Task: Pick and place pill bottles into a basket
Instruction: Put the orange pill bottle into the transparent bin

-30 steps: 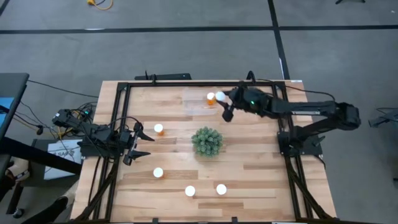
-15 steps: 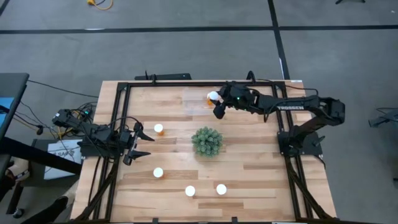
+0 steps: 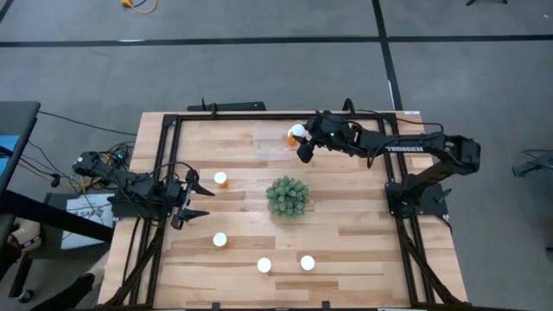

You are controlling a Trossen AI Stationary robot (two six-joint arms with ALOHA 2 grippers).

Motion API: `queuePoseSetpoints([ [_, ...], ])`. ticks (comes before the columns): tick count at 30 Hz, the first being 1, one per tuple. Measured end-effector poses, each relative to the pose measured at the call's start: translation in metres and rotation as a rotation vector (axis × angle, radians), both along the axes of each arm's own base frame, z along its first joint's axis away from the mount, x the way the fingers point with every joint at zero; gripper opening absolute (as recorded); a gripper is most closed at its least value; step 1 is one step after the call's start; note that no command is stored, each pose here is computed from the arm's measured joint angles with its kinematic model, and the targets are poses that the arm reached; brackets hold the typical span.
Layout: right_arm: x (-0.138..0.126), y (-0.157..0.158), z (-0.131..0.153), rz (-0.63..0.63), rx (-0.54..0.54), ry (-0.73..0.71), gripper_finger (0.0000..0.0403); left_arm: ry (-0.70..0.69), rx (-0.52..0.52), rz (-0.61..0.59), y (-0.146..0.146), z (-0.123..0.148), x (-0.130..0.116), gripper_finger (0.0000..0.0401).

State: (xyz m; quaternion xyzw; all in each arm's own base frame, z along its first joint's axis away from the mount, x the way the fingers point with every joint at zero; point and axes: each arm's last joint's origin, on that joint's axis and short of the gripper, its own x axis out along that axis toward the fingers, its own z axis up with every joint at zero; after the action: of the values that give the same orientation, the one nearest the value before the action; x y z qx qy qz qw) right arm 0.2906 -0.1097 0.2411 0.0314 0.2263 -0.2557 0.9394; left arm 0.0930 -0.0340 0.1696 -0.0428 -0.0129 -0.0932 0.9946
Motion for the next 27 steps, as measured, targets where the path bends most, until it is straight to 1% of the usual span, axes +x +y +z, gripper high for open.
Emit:
queuePoseSetpoints([
  [5, 0.000, 0.000, 0.000, 0.001, -0.001, 0.001, 0.0184, 0.000, 0.000, 0.000, 0.000, 0.000, 0.000, 0.0277],
  [11, 0.001, -0.002, -0.003, 0.000, -0.002, 0.012, 0.0197, 0.000, 0.000, 0.000, 0.000, 0.000, 0.000, 0.0277],
  [18, 0.000, -0.008, -0.006, -0.016, 0.010, 0.017, 0.0185, 0.000, 0.000, 0.000, 0.000, 0.000, 0.000, 0.0277],
  [24, 0.000, -0.008, -0.007, -0.002, 0.019, 0.017, 0.0193, 0.000, 0.000, 0.000, 0.000, 0.000, 0.000, 0.0277],
  [27, 0.004, -0.009, -0.014, -0.005, 0.035, 0.026, 0.0192, 0.000, 0.000, 0.001, 0.000, 0.000, 0.000, 0.0277],
])
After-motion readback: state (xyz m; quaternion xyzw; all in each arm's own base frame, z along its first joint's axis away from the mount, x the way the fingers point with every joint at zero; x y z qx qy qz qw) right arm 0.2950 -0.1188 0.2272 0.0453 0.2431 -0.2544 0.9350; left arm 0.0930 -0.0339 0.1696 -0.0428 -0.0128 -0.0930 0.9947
